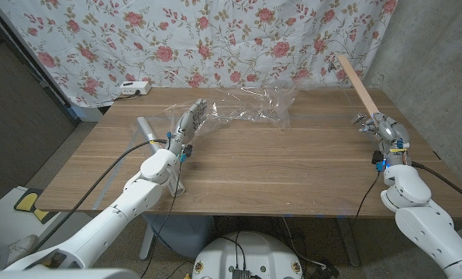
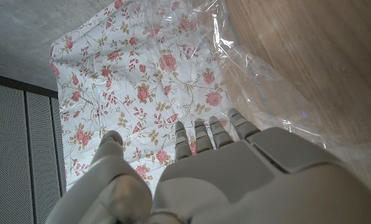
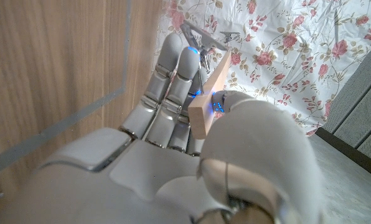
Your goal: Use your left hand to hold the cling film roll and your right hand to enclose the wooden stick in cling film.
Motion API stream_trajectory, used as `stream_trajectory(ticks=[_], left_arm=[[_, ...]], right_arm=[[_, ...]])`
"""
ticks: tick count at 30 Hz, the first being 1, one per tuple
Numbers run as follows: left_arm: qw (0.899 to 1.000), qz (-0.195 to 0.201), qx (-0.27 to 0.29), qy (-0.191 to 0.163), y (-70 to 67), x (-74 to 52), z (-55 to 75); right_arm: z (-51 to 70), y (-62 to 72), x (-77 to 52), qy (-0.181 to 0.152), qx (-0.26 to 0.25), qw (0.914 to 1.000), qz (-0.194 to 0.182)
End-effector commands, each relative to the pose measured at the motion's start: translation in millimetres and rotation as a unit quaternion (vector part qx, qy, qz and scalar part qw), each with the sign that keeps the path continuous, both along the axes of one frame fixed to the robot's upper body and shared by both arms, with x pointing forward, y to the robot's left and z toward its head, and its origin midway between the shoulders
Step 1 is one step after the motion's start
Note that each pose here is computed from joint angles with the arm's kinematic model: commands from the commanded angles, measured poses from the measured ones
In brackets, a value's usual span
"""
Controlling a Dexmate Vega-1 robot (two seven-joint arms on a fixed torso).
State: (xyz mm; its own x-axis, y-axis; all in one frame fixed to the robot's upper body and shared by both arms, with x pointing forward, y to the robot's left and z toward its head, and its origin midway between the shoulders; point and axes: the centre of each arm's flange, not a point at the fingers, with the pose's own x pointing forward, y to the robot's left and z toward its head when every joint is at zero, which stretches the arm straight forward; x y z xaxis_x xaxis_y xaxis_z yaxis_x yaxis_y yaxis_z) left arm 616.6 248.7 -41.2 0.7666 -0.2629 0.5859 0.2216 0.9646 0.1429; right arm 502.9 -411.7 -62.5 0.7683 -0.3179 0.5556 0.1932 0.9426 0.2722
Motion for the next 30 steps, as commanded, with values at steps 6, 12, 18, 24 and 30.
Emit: stream_trajectory(ticks=[6,12,18,24,30], left_arm=[[1.000,0.002,0.006,-0.024,2.0,-13.3,10.9],[1.000,0.005,0.009,-0.027,3.7,-16.7,11.6],[1.000,0.006,0.011,-0.027,3.1,-19.6,9.6],[1.000,0.007,0.007,-0.027,5.0,-21.9,6.7],[0.999,0.003,-0.021,-0.035,4.1,-23.1,7.6]], right_arm=[[23.0,13.9,-10.4,-0.010,-0.040,0.9978,0.052],[29.4,14.5,-17.1,-0.025,-0.041,0.9962,0.073],[35.2,11.1,-26.8,-0.032,-0.050,0.9952,0.077],[36.7,9.5,-32.5,-0.038,-0.045,0.9939,0.093],[41.1,9.5,-36.3,-0.038,-0.050,0.9928,0.102]])
